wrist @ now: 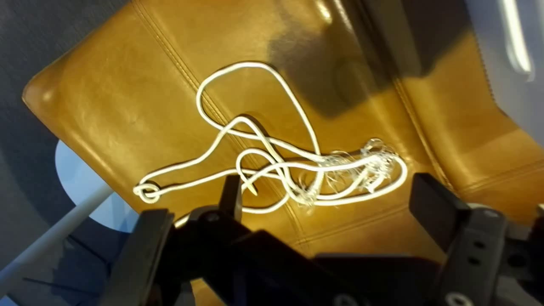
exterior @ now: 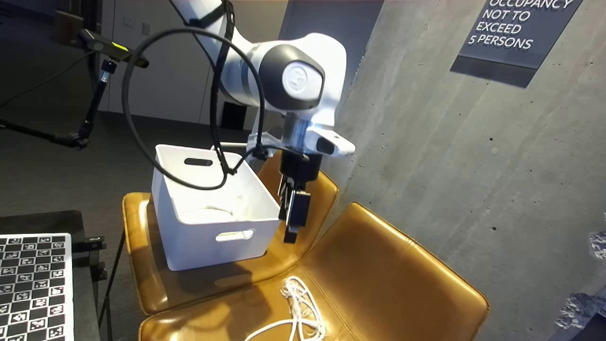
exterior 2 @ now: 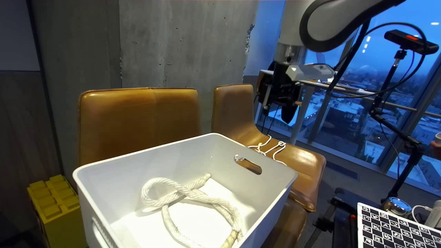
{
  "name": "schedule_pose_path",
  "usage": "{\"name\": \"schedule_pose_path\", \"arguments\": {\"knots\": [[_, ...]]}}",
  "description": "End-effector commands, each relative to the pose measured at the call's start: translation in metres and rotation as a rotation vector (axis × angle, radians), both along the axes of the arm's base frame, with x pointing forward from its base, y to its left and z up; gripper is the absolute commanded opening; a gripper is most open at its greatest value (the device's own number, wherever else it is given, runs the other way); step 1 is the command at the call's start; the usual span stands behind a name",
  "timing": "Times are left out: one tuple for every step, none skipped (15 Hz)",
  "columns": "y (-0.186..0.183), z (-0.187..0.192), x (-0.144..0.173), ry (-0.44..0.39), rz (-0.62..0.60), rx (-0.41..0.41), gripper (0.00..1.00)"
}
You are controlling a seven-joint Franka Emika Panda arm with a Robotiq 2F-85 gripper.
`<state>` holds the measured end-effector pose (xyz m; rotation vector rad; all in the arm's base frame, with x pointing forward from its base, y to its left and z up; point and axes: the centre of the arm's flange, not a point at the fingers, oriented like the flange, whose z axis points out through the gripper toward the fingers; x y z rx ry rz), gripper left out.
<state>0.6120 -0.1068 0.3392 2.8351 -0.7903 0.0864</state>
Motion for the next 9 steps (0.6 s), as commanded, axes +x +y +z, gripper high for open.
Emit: {"name": "schedule_pose_path", "arguments": {"knots": [[-0.035, -0.055, 0.000, 0.038, -0.045, 0.017, 1.00], [-0.042, -0.070, -0.002, 0.051, -0.059, 0.015, 1.00], [-0.048, -0.084, -0.005, 0.062, -0.072, 0.008, 1.00], [-0.051, -0.099, -0.009, 0.069, -0.081, -0.004, 1.00], [-0.054, -0.111, -0.014, 0.072, -0.090, -0.018, 1.00], [-0.055, -0.123, -0.021, 0.069, -0.099, -0.029, 1.00], [-0.058, -0.132, -0.027, 0.061, -0.111, -0.040, 1.00], [-0.062, -0.142, -0.031, 0.054, -0.124, -0.047, 1.00], [-0.068, -0.150, -0.033, 0.049, -0.140, -0.057, 1.00]]}}
